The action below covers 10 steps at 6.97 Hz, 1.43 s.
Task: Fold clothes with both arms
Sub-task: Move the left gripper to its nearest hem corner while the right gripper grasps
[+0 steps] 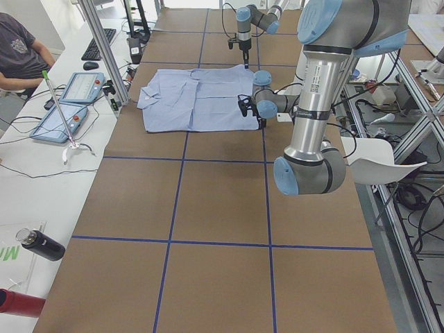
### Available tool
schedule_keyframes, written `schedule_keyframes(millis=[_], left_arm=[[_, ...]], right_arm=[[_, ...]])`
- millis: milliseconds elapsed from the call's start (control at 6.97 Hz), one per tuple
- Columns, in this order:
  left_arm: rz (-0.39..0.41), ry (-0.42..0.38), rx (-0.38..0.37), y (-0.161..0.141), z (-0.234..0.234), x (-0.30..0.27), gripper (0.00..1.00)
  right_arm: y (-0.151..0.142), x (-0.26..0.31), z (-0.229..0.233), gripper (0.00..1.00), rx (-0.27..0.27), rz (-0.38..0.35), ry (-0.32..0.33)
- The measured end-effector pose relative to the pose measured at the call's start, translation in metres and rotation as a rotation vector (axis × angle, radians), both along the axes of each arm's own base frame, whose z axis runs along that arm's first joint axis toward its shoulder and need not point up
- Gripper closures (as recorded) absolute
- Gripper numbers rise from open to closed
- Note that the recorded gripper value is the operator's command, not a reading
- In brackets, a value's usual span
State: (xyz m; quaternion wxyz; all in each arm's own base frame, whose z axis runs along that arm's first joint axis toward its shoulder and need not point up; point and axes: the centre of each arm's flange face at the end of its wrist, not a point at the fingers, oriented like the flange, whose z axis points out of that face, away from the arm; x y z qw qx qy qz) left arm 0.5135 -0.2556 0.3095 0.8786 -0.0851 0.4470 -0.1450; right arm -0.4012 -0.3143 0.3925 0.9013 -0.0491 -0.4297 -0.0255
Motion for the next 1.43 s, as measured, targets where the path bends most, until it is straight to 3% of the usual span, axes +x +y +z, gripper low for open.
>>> schedule_keyframes(millis=[574,1004,1435], left_arm=[[-0.012,-0.032,0.003,-0.0007,0.0105,0.0103,0.54],[-0.017,-0.037,0.006,-0.0022,0.0126,0.0113,0.7],[-0.018,-0.041,0.004,-0.0018,0.0131,0.0116,1.0]], right_arm=[[-0.004,0.0032,-0.0003,1.0,-0.004,0.007,-0.002],[-0.0045,0.0036,0.0002,1.0,-0.005,0.007,-0.002],[-0.0048,0.0042,0.0008,1.0,-0.005,0.008,-0.001]])
